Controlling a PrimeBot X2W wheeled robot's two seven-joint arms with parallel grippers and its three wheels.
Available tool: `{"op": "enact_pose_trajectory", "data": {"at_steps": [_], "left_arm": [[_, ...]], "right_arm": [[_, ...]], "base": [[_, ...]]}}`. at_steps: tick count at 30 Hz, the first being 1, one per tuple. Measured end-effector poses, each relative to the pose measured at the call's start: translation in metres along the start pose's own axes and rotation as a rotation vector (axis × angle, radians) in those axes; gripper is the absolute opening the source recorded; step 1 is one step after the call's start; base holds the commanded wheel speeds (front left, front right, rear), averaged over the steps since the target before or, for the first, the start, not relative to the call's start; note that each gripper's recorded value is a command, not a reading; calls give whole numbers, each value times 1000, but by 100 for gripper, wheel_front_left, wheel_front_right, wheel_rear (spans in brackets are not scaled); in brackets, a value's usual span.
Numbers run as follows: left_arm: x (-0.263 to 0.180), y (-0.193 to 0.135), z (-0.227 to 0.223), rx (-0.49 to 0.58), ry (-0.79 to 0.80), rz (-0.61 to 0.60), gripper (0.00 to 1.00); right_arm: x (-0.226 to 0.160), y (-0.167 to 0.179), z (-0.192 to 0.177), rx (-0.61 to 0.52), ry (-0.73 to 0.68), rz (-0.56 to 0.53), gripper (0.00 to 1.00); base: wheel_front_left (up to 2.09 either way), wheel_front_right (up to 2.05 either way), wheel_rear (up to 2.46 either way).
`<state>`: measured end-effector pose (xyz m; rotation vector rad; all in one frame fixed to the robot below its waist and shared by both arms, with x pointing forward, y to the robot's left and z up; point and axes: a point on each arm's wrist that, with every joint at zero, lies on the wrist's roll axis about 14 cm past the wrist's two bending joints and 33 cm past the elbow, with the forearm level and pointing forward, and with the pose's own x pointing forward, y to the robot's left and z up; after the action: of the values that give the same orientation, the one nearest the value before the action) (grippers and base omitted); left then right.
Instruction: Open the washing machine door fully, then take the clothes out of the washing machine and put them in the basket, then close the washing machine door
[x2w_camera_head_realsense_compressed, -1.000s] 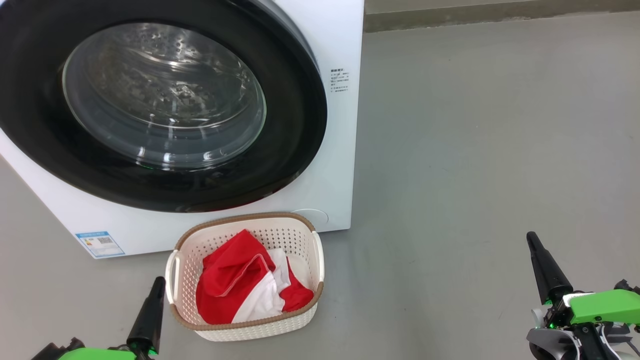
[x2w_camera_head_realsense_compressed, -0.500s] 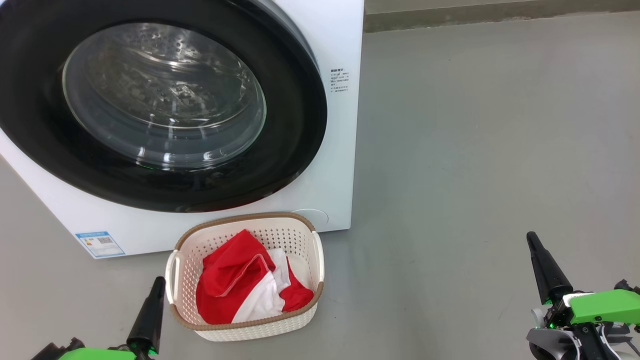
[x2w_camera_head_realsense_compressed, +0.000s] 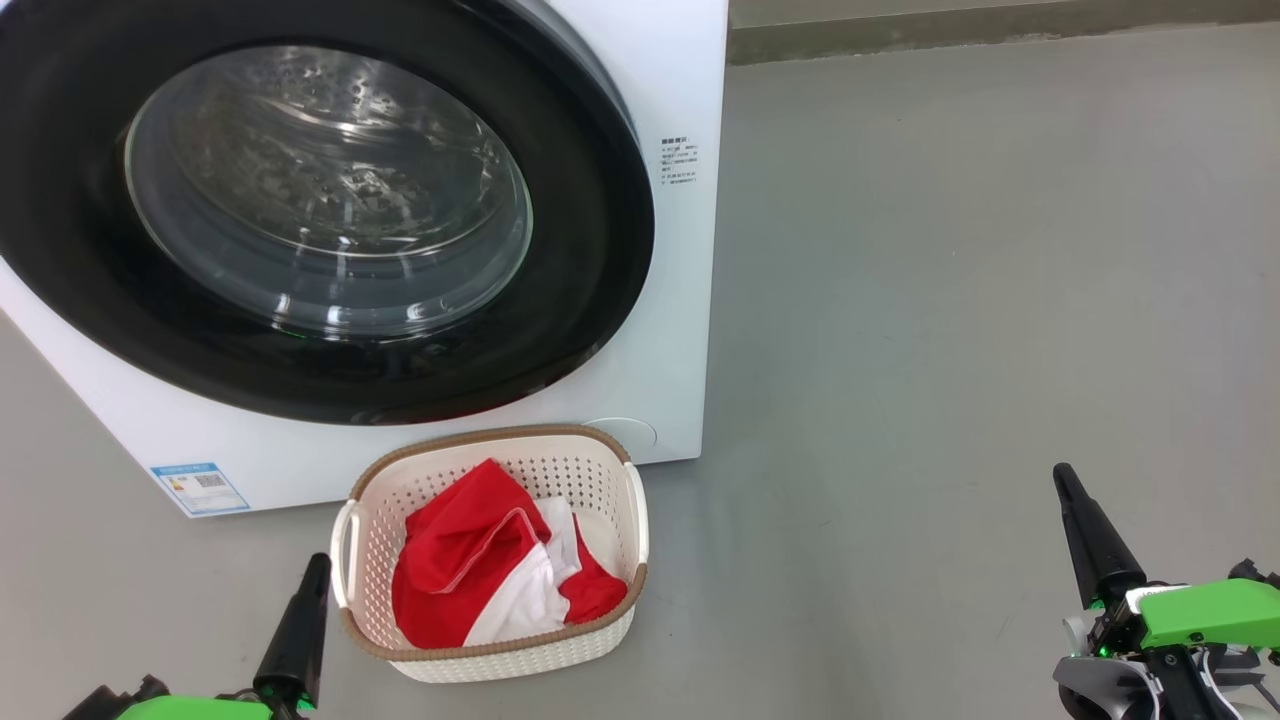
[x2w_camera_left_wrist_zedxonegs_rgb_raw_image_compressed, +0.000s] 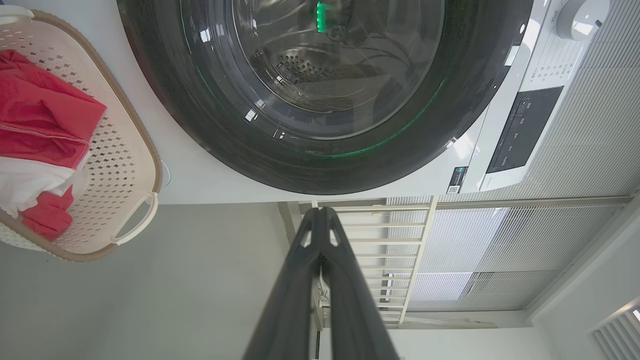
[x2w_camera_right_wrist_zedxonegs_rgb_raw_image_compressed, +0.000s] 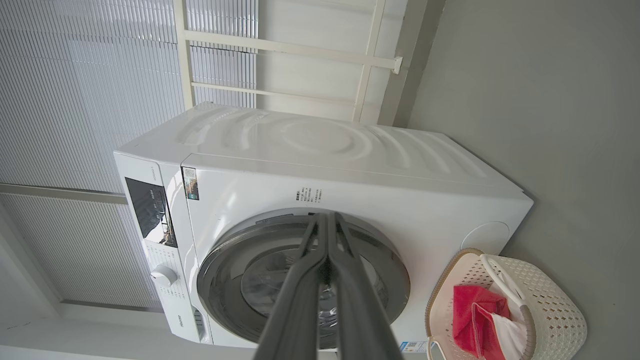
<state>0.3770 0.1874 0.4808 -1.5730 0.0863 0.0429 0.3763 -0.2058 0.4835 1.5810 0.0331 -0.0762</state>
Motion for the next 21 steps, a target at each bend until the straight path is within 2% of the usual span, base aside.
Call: {"op": "enact_pose_trajectory", "data": {"at_steps": [21], "left_arm": [[0,0,0,0,0,0,0]], "right_arm": [[0,0,0,0,0,0,0]], "base": [[0,0,0]]}}
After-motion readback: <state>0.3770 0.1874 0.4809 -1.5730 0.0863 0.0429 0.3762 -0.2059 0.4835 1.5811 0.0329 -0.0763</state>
